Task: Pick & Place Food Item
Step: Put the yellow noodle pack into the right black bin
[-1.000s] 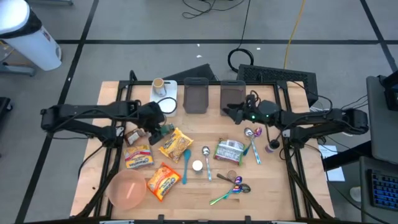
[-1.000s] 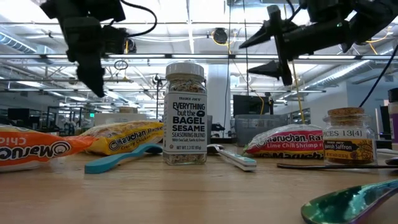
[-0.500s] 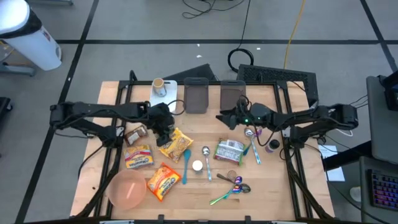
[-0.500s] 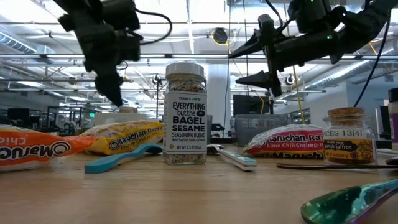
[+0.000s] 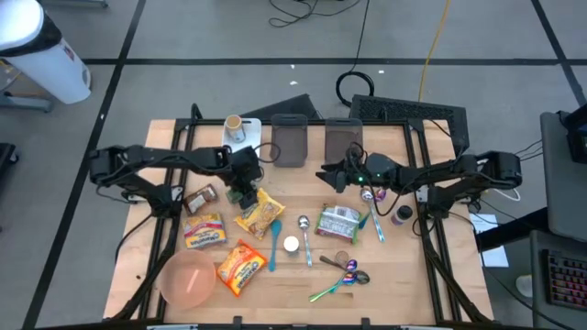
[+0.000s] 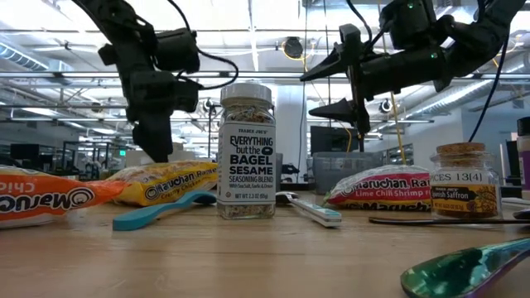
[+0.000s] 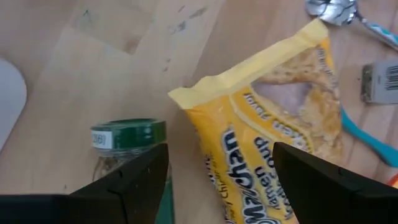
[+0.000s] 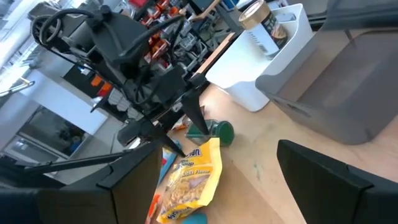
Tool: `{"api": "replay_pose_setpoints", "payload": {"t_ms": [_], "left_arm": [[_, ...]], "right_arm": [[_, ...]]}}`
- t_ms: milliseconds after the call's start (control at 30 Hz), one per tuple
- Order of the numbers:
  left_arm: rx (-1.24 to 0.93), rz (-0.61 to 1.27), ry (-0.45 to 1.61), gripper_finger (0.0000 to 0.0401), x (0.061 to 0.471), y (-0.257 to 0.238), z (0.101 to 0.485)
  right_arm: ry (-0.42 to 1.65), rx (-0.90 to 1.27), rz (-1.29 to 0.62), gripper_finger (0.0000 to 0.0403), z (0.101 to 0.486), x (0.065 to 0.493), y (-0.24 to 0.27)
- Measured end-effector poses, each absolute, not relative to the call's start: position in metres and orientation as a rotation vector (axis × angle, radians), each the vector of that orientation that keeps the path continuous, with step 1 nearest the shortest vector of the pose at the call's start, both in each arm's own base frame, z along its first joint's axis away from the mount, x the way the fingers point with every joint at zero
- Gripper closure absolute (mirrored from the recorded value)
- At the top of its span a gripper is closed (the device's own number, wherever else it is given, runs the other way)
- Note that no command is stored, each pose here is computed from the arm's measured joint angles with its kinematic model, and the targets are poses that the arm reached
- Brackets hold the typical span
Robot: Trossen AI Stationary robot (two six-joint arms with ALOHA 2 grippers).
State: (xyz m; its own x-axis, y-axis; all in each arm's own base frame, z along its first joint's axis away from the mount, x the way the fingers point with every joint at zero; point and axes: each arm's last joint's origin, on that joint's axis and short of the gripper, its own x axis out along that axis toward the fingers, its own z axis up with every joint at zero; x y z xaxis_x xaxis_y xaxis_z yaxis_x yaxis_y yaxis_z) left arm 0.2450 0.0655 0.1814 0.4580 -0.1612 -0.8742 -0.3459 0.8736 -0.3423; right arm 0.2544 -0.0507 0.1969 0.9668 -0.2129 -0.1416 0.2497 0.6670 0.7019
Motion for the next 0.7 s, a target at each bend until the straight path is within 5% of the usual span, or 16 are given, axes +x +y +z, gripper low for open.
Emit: {"api": "replay_pose_setpoints", "payload": {"t_ms": [200,700], "left_arm": [[-0.545,0.100,1.115,0.0117,0.2484,0.0673,0.1750],[-0.556,0.090,1.090,0.0232,0.2525,0.0681,0.1734]], "right_arm": [[0.048,0.797,-0.262,0.0090,0.1970,0.2543,-0.0508],[0.048,0.799,-0.263,0.0090,0.1969,0.2543,-0.0508]]}}
